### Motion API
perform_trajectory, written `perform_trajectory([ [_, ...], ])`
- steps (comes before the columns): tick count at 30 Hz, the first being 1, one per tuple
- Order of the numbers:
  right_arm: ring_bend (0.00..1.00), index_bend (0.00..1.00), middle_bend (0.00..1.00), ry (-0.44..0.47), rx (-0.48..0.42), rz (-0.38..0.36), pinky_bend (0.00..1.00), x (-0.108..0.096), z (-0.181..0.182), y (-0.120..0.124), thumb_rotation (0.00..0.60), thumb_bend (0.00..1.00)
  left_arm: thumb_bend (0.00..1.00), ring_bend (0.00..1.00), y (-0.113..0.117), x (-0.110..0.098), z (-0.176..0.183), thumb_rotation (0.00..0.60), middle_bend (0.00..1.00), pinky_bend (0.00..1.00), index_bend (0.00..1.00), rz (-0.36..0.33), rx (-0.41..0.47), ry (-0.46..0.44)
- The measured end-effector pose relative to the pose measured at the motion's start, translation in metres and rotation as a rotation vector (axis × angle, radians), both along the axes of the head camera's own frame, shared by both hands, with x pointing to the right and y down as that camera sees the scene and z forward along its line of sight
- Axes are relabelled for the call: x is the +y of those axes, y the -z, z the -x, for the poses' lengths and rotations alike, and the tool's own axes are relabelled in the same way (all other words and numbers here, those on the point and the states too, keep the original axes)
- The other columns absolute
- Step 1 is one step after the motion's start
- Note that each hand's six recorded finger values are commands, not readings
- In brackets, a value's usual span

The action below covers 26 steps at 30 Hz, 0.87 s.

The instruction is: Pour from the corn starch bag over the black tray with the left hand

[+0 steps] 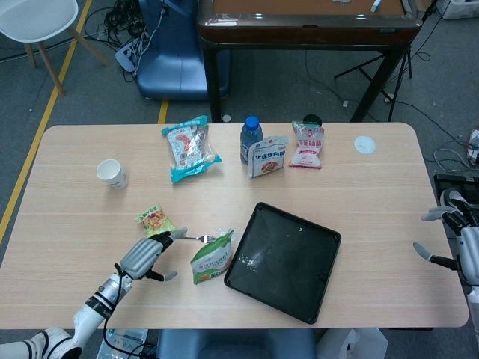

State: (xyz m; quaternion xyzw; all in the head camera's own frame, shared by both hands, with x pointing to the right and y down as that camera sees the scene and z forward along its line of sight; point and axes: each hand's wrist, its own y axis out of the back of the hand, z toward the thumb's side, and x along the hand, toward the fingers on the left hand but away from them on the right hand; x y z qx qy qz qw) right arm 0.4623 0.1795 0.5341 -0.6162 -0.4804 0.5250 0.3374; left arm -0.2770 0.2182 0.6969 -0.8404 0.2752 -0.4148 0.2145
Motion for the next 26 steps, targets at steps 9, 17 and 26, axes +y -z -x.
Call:
perform_trajectory([
  [9,0.15,0.41,0.34,0.018,0.006,0.022,0.18,0.0,0.003,-0.003,0.6,0.1,0.2,0.14,0.026,-0.008,0.072,0.6,0.16,0.22,0.04,-0.073,-0.143,0.124],
  [17,0.16,0.41,0.34,0.063,-0.011,0.066,0.18,0.0,0.014,-0.013,0.6,0.1,0.2,0.14,0.061,-0.006,0.131,0.6,0.16,0.22,0.07,-0.187,-0.291,0.298],
  [26,0.15,0.41,0.35,0.125,-0.037,0.107,0.18,0.005,0.031,-0.024,0.6,0.1,0.2,0.14,0.096,0.012,0.167,0.6,0.16,0.22,0.07,-0.279,-0.409,0.415],
])
